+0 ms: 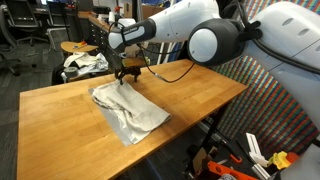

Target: Fold the white towel in half from right to left

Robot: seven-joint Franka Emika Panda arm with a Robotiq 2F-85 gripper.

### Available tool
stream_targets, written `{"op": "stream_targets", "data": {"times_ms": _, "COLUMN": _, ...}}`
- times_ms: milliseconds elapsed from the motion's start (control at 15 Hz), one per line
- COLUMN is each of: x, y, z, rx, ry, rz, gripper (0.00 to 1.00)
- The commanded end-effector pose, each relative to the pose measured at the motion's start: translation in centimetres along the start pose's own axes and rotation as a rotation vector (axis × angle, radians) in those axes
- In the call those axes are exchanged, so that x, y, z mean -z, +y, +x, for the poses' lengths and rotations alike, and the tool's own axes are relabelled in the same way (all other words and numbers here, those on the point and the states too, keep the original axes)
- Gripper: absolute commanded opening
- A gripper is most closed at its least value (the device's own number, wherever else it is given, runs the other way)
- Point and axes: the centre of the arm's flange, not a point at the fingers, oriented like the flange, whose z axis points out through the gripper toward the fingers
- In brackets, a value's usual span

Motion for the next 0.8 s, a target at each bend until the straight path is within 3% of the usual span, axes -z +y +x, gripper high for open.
{"op": "stream_targets", "data": {"times_ms": 0, "x": 0.5, "y": 1.2, "z": -0.3, "rx": -0.05, "ry": 0.044, "rz": -0.018, "gripper": 1.0}}
{"op": "stream_targets", "data": {"times_ms": 333, "x": 0.5, "y": 3.5, "z": 0.5, "rx": -0.141, "ry": 0.1, "rz": -0.057, "gripper": 1.0}}
{"op": "stream_targets", "data": {"times_ms": 533, "x": 1.0, "y": 5.2, "z": -0.1, "rx": -0.171, "ry": 0.085, "rz": -0.069, "gripper": 1.0}}
{"op": "stream_targets", "data": {"times_ms": 733, "x": 2.5, "y": 6.3, "z": -1.9, "rx": -0.132, "ry": 0.047, "rz": -0.022, "gripper": 1.0}}
